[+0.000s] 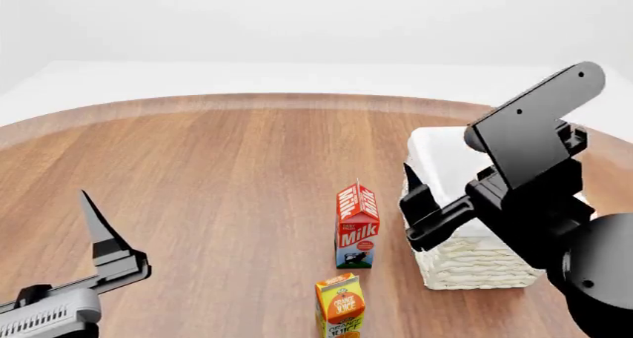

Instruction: Pick up the cream cheese box and the butter, and put them in the basket.

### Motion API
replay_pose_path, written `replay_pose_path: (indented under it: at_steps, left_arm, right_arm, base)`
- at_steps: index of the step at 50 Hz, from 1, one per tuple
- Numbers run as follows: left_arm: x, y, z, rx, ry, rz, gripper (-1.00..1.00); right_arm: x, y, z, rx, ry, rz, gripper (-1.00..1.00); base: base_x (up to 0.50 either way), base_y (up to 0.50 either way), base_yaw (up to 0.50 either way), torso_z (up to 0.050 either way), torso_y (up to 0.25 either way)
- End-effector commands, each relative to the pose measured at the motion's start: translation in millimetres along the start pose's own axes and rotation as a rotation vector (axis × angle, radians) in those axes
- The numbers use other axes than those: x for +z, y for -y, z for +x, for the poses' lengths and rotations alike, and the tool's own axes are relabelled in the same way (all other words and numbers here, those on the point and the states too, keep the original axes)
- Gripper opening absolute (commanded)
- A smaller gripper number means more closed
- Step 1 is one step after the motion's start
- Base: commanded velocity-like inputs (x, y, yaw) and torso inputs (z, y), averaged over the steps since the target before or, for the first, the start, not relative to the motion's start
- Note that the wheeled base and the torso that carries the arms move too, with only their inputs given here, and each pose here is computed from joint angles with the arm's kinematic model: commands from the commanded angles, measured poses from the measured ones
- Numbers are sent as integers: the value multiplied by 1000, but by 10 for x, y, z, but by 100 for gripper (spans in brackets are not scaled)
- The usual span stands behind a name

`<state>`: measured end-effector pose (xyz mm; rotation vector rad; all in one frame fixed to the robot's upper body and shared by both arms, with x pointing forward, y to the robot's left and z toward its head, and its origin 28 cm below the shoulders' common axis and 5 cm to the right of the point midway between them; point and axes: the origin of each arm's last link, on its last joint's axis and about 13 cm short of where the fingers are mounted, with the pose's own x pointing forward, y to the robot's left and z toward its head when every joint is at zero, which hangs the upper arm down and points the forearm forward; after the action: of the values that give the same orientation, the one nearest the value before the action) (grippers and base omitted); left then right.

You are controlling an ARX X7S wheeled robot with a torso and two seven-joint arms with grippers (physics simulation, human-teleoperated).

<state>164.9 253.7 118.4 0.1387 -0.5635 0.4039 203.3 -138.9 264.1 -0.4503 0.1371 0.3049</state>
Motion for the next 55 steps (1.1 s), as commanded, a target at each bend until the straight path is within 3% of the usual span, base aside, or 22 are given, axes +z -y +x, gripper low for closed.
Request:
replay_pose_path:
  at_steps: [1,24,38,47,55]
  left_arm:
    - [-1,-20,7,10,14,8,100]
    - [-8,-19,9,10,13,8,100]
    - [-2,-24,8,11,15,7,100]
    - [-6,-17,10,9,14,6,100]
    - [-10,-16,12,9,13,5,100]
  right_arm:
    - [-155,-456,-283,200,44,-92,100]
    - [-433,-1073,-436,480,-12,-129,100]
    - [-756,-1411,-325,443,-190,59,100]
    - [-784,-1638,-377,504,-246,165,100]
    - [-802,-1781,-407,534,-259,178,100]
  base:
    - [0,0,0,0,0]
    - [0,0,0,0,0]
    - [0,0,0,0,0]
    - [0,0,0,0,0]
    - [0,0,0,0,0]
